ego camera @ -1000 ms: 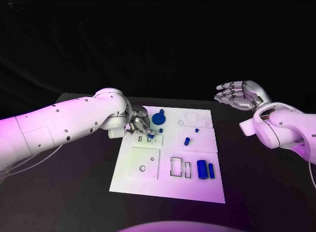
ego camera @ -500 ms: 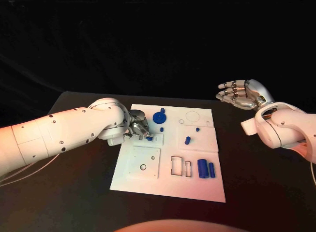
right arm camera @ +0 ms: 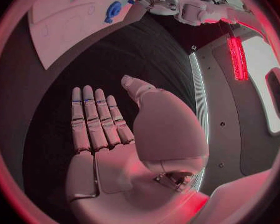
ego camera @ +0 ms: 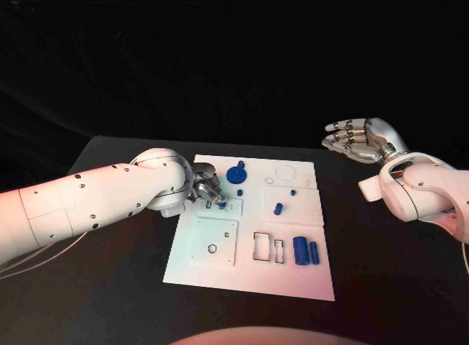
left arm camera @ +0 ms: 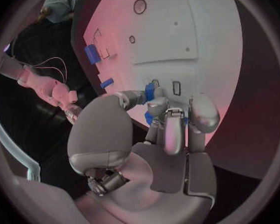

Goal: Assemble the parts on the task board

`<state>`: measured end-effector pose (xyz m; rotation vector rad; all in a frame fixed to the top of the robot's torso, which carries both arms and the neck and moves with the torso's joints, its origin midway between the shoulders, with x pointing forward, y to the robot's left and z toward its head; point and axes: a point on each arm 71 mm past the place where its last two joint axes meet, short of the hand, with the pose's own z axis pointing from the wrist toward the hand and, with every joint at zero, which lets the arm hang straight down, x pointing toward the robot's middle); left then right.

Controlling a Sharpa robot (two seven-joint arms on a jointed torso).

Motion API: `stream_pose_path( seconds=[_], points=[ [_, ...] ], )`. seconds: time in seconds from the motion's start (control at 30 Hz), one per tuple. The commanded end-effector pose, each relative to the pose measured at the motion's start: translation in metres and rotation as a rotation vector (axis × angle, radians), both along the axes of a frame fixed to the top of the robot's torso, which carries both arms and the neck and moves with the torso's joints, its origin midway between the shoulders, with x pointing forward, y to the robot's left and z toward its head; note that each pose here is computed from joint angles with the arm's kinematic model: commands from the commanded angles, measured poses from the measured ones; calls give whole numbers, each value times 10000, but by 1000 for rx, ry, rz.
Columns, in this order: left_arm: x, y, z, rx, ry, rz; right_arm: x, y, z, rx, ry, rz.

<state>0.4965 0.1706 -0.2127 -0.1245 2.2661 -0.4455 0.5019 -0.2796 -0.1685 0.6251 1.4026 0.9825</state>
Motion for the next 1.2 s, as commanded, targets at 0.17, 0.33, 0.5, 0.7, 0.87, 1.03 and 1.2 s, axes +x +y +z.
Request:
stream_pose_path(
  seconds=[0.17, 0.33, 0.5, 0.7, 0.87, 1.03, 1.2],
  points=[
    [-7, -24, 8, 21, -19, -27, -5, 7, 7, 0, -16, 9],
    [-13, -29, 3, 37, -16, -38, -5, 7, 3, 0, -15, 10],
    [-13, -33, -1, 48, -15, -45, -4, 9, -1, 0, -15, 10],
    [-5, -46, -7, 55, -26, -46, -4, 12, -6, 1, -13, 11],
    [-2, -52, -12, 59, -31, -48, -4, 16, -11, 1, -12, 12],
    [0, -57, -12, 69, -37, -53, -3, 17, -15, 1, -11, 13],
    [-1, -58, -14, 79, -39, -59, -2, 20, -22, 3, -7, 14]
  ],
)
